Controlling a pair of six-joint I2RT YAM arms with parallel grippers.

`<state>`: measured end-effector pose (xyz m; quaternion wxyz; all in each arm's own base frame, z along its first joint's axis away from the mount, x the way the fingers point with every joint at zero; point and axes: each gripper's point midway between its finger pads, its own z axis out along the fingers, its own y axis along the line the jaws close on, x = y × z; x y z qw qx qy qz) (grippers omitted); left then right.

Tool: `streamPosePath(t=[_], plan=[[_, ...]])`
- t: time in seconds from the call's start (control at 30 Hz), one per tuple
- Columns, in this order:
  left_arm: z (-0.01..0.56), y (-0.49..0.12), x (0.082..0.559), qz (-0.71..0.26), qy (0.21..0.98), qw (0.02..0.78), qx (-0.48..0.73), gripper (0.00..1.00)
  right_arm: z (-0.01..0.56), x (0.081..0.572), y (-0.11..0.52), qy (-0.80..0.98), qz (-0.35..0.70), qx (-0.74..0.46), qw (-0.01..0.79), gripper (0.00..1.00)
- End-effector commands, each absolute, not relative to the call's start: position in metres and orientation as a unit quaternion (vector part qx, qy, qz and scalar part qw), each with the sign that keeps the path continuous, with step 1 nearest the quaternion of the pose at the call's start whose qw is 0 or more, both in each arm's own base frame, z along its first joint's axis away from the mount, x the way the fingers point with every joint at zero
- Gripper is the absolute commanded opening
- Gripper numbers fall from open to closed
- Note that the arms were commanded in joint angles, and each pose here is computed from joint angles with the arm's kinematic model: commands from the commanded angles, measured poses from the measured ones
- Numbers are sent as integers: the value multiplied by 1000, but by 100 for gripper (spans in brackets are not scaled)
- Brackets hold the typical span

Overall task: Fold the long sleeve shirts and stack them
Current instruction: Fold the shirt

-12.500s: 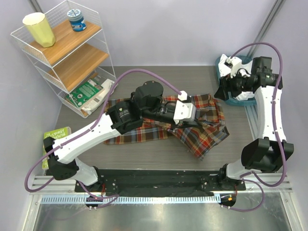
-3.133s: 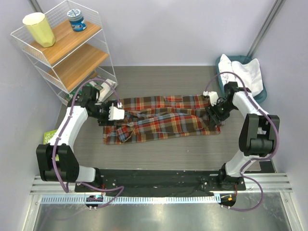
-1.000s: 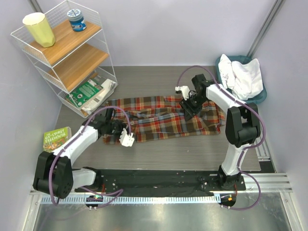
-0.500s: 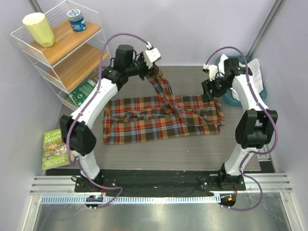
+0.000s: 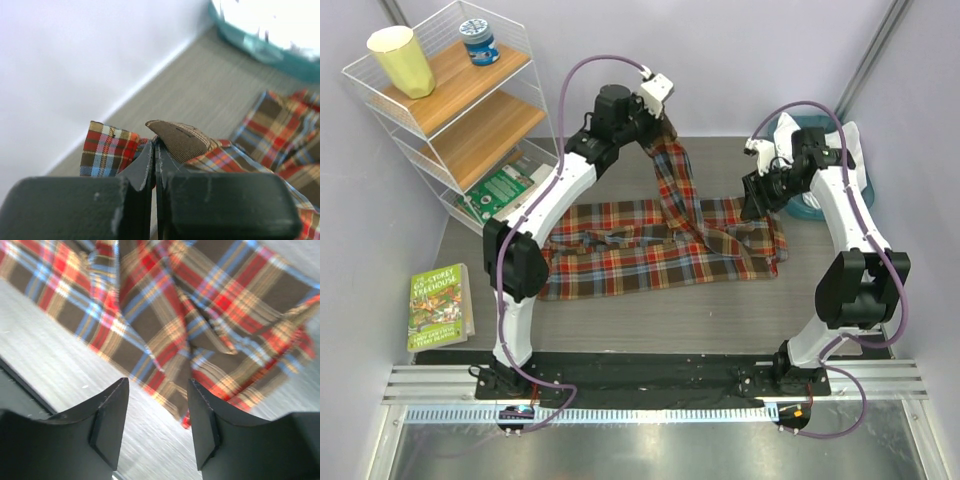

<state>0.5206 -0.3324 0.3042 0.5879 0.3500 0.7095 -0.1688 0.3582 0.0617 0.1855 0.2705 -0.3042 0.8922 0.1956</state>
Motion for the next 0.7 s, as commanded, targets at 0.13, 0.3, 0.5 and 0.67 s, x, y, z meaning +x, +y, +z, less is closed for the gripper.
streamPosePath(t=[0.13,0.3,0.5,0.67], plan=[[404,-339,519,-185,618,694,320,0,190,340,105,873,257,-306,280,62],[373,-342,515,-192,634,670,336,0,162,356,113,884,191,-304,300,69],[363,-342,507,-191,637,660,350,0,152,373,130,887,165,-298,310,69],[366,-340,509,-186,634,663,352,0,141,386,143,890,188,-273,314,69]])
